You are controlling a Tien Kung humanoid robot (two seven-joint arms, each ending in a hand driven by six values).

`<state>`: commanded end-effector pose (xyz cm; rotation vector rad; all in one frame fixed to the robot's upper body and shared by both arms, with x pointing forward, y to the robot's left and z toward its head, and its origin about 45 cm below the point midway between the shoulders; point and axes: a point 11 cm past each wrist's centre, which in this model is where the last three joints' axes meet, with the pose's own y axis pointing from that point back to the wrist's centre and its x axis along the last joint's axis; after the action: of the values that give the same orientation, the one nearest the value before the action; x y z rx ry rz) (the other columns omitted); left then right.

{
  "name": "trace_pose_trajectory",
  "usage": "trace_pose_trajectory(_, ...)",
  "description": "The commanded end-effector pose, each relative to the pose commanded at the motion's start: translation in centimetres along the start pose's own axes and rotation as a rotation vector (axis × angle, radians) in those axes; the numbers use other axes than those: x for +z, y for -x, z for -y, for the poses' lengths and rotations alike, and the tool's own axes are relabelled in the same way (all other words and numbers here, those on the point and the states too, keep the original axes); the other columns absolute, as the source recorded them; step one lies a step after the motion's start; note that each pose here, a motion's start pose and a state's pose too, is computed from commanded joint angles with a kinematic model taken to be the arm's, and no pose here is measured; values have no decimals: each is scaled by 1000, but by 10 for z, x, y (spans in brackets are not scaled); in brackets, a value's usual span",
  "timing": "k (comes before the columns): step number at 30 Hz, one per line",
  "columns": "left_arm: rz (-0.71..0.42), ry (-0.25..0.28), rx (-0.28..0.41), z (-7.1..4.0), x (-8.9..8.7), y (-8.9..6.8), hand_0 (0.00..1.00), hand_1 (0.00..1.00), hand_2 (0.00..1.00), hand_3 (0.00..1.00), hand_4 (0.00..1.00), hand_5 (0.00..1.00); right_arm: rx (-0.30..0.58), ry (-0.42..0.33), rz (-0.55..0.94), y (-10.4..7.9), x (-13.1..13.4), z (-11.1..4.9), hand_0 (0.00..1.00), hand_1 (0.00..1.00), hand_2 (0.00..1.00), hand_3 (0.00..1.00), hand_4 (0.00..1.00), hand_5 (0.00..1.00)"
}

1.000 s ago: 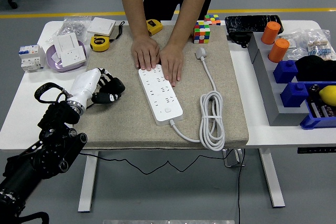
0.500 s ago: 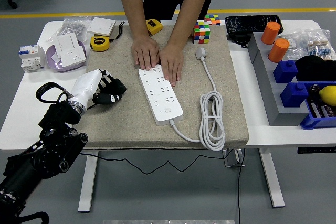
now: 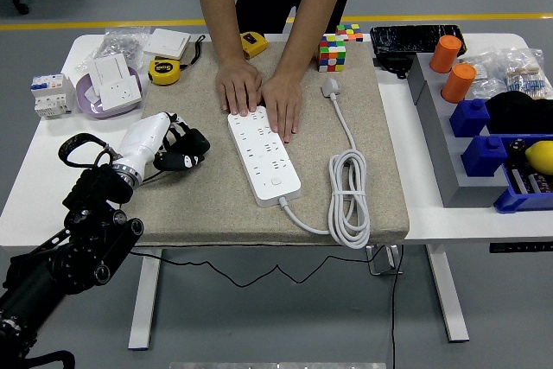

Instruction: Pick up the plug,place it near the board,insert it into the board,press the button

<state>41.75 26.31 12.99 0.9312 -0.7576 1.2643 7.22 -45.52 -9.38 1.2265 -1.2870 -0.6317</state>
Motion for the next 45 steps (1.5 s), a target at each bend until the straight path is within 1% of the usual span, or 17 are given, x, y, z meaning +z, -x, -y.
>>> trace_pose_trajectory(9, 9, 61, -7, 2, 17, -8, 323, 229, 235, 366, 542, 75, -1, 3, -1, 0, 1, 0, 949, 901, 861, 887, 998, 981)
trace_pose_trajectory(10, 11, 72, -8, 3, 20, -9, 324, 230, 235, 369, 526, 69, -1, 3, -1, 0, 1, 0, 949, 900, 861, 887, 998, 981)
trace_pose_trajectory(14, 37, 125, -16, 4, 35, -14, 324, 230, 235, 369, 526, 69, 1, 1, 0, -1, 0, 0, 949, 900, 861, 887, 998, 981)
trace_pose_trajectory(20, 91, 228, -23, 6, 65, -20, 324, 231, 235, 364, 517, 78, 3, -2, 1, -2, -2, 0, 950, 901, 861, 887, 998, 981)
trace_pose_trajectory(27, 151, 314, -46, 6, 92, -18, 325, 231, 235, 359, 509, 88, 3, -2, 0, -2, -2, 0, 950, 900, 861, 885, 998, 981)
trace_pose_trajectory(34, 187, 360, -66, 5, 107, -11, 327, 232, 236, 360, 508, 89, 3, -1, -1, -3, -2, 0, 950, 900, 861, 886, 998, 981)
trace_pose_trajectory(45, 227, 403, -87, 4, 122, -3, 327, 232, 236, 360, 510, 91, 3, -4, -1, -4, -4, 0, 949, 900, 861, 886, 998, 981)
